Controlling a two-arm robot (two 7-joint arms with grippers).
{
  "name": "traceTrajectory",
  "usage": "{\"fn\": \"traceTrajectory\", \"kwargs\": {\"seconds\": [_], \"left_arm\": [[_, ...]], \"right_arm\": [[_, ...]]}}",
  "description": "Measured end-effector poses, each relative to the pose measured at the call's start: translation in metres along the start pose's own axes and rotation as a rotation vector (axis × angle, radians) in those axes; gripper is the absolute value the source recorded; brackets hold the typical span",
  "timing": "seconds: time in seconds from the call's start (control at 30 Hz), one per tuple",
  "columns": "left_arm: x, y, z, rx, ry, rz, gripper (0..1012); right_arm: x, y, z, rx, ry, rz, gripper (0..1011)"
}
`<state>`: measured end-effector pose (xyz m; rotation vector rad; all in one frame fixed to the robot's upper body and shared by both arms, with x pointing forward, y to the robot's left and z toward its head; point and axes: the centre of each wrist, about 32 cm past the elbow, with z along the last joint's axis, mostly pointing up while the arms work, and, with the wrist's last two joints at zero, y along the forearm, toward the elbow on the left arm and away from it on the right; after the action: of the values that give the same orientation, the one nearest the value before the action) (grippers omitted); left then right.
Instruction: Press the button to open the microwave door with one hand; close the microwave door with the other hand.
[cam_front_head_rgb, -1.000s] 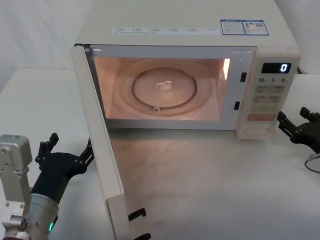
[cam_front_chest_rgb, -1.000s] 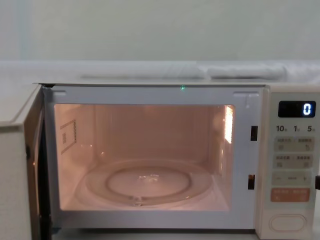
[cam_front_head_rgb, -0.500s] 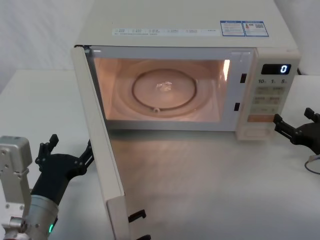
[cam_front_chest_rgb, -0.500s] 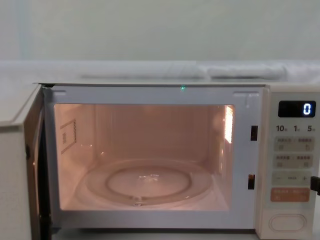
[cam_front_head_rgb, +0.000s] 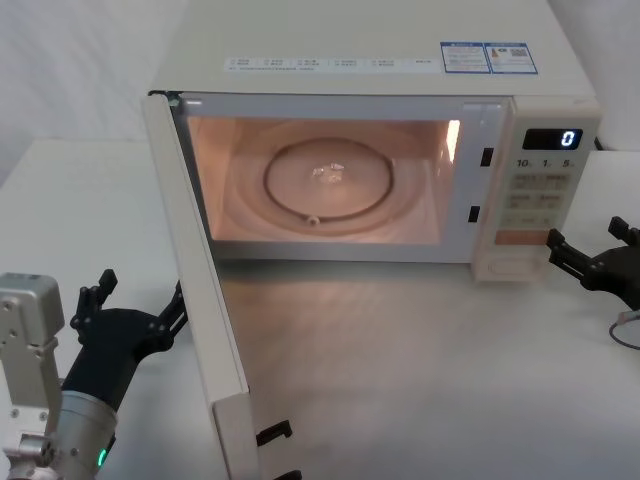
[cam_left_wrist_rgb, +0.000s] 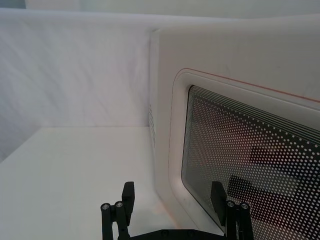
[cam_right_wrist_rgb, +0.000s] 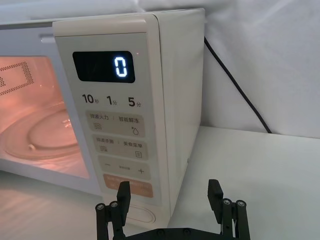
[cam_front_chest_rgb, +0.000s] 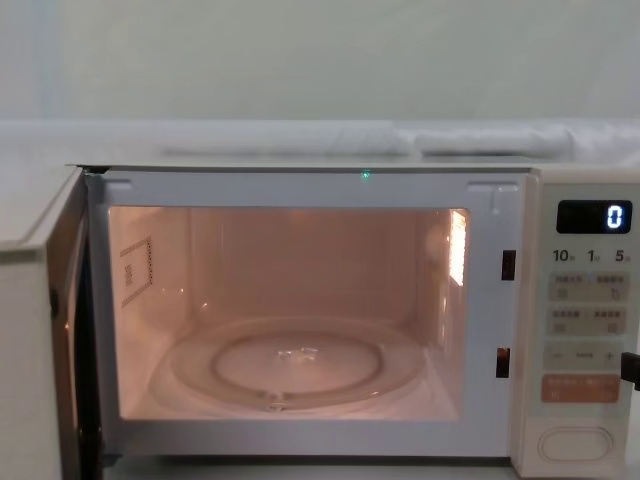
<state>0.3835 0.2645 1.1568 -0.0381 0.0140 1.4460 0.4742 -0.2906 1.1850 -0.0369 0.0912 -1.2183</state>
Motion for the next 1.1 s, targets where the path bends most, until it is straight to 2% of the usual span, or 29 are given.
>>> {"fn": "traceTrajectory", "kwargs": {"seconds": [0.53, 0.67, 0.8, 0.83, 0.87, 0.9, 0.97, 1.0, 1.1], "left_arm": [[0.0, 0.0, 0.0, 0.0, 0.0, 0.0, 981], [0.0, 0.0, 0.0, 0.0, 0.0, 0.0, 907], [0.0, 0.0, 0.0, 0.0, 0.0, 0.0, 791], [0.0, 0.0, 0.0, 0.0, 0.0, 0.0, 733], [0.0, 0.0, 0.0, 0.0, 0.0, 0.0, 733], [0.0, 0.0, 0.0, 0.0, 0.0, 0.0, 678], [0.0, 0.0, 0.0, 0.0, 0.0, 0.0, 635], [0.0, 0.0, 0.0, 0.0, 0.0, 0.0, 572], [0.0, 0.0, 0.0, 0.0, 0.0, 0.0, 508]], "right_arm": [[0.0, 0.0, 0.0, 0.0, 0.0, 0.0, 1002], [0.0, 0.0, 0.0, 0.0, 0.0, 0.0, 1002], [0.0, 0.0, 0.0, 0.0, 0.0, 0.0, 1003], [0.0, 0.0, 0.0, 0.0, 0.0, 0.0, 1002], [0.0, 0.0, 0.0, 0.0, 0.0, 0.0, 1002], [0.0, 0.0, 0.0, 0.0, 0.0, 0.0, 1002], [0.0, 0.0, 0.0, 0.0, 0.0, 0.0, 1002], [0.0, 0.0, 0.0, 0.0, 0.0, 0.0, 1002], [0.0, 0.0, 0.0, 0.0, 0.0, 0.0, 1002]]}}
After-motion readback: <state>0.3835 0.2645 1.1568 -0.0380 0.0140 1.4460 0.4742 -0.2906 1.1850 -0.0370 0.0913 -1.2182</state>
